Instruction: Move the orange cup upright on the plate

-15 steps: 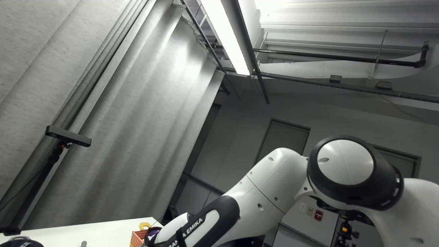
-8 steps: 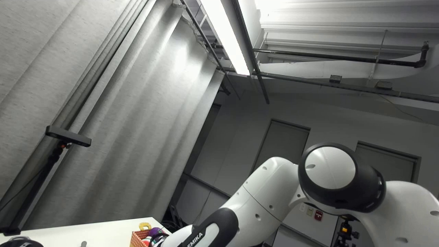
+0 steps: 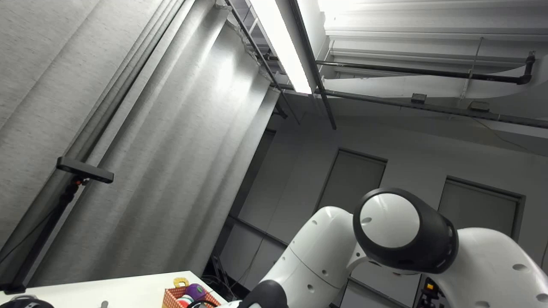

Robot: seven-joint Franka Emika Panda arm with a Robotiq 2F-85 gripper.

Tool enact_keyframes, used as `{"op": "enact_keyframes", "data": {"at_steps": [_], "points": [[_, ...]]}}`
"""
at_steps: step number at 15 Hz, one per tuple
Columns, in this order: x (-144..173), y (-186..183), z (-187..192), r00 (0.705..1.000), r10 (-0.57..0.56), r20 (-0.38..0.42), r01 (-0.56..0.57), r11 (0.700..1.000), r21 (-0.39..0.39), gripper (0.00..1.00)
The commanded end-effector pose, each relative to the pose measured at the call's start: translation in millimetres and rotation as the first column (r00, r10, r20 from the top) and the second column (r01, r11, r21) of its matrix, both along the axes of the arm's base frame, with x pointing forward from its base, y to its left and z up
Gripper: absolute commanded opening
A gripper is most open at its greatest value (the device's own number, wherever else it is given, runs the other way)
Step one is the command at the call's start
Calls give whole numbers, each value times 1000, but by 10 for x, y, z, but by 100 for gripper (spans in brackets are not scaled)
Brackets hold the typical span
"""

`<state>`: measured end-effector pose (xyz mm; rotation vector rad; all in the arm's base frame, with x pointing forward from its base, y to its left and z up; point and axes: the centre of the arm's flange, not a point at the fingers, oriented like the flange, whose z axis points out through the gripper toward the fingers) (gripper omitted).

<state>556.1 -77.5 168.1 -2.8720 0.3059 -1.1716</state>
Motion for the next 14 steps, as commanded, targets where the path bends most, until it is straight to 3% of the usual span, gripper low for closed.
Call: {"op": "enact_keyframes", "data": {"at_steps": [1, 5, 14], "points": [[21, 41, -64, 996, 8, 85, -6, 1000, -31, 50], [-30, 86, -132, 992, 24, 120, -20, 999, -35, 50], [-117, 27, -329, 994, 11, 106, -5, 999, -54, 50]]}}
